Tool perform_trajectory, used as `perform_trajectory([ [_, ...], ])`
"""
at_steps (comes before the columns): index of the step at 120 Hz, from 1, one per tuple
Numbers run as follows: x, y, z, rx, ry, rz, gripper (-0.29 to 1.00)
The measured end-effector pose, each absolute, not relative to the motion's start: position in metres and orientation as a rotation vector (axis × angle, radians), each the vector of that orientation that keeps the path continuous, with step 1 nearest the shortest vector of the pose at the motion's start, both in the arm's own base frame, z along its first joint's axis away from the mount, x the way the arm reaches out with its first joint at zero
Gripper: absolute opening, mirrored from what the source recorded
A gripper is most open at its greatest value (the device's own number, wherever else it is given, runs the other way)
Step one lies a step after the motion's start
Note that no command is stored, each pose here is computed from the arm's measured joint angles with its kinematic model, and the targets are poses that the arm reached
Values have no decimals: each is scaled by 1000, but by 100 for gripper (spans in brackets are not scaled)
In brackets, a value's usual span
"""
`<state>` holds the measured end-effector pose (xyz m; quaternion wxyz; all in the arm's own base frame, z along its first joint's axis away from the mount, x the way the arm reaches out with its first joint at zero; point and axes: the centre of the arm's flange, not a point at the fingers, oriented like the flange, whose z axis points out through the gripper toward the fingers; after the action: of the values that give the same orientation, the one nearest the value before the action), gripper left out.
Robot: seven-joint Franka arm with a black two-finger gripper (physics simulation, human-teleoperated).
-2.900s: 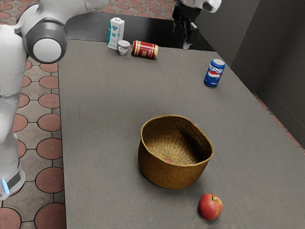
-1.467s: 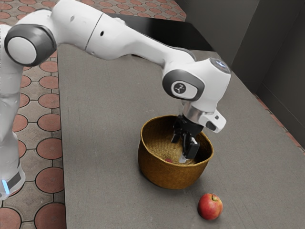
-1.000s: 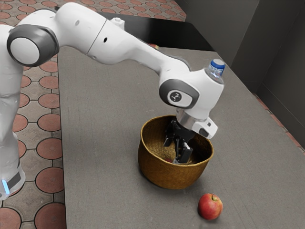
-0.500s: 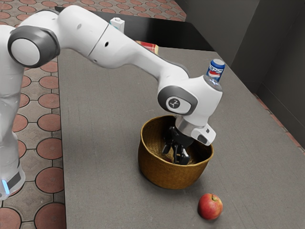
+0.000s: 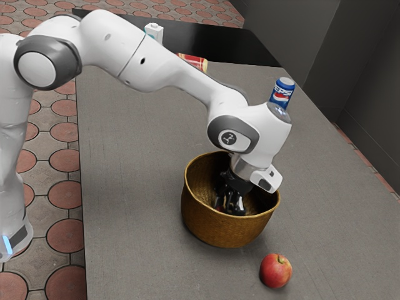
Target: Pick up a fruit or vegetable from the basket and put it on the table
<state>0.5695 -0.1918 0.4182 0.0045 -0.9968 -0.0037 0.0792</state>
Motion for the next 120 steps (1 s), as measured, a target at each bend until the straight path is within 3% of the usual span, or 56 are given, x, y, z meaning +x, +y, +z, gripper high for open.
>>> perform_trajectory([
  [30, 573, -189, 441, -3126, 3, 176, 14],
  [55, 587, -183, 596, -3147, 2, -126, 15],
  [71, 591, -202, 650, -3165, 60, -204, 15],
  [93, 626, -246, 640, -3208, 149, -208, 15],
  [120, 677, -307, 539, -3213, 240, -163, 14],
])
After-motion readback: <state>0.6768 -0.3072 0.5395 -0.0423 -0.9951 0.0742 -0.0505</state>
